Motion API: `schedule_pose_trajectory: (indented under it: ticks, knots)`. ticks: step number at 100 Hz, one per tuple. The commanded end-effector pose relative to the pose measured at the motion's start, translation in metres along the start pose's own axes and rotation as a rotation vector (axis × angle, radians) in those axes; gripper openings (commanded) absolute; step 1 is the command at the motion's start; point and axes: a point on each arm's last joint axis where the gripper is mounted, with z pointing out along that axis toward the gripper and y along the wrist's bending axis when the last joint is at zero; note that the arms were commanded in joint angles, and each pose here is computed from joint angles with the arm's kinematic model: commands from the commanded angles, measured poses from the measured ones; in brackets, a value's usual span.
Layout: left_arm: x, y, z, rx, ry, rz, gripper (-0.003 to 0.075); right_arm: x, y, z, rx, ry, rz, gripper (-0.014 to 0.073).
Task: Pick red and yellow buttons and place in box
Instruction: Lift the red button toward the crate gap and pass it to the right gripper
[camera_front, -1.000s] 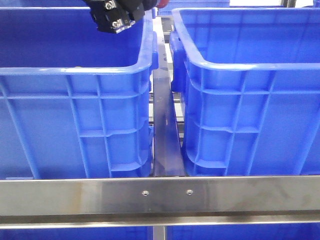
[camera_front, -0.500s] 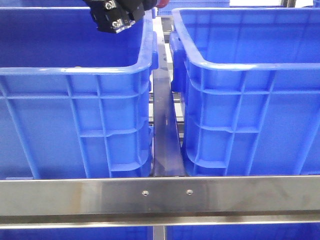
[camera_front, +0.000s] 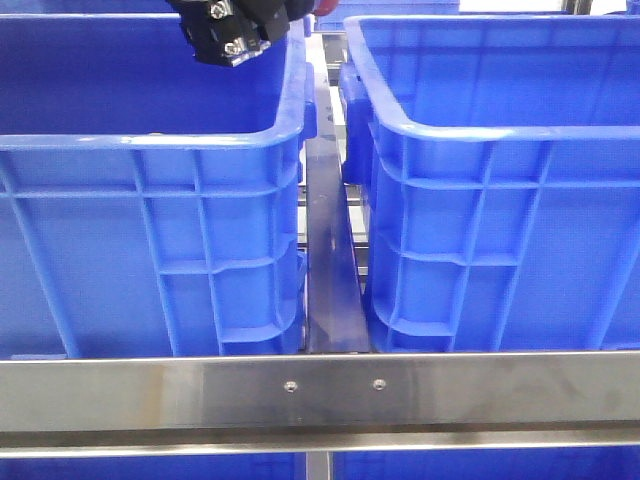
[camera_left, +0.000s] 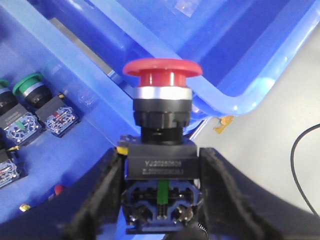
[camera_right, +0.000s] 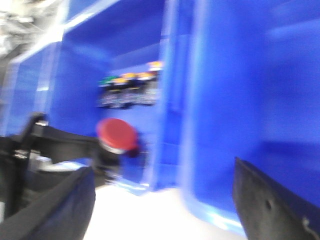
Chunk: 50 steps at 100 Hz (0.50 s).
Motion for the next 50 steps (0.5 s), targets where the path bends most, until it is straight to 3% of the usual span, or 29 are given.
schedule_pose_trajectory:
  ticks: [1,50]
  knots:
    - [-0.012,-0.004,-0.016,0.008,-0.114,-0.003,0.0262,-0.014,0.015,0.007,-0.127,-0.028,0.008,0.0577]
    - [-0.012,-0.004,-0.016,0.008,-0.114,-0.003,0.0262,-0.009,0.027,0.093,-0.200,0.176,0.036,0.0577]
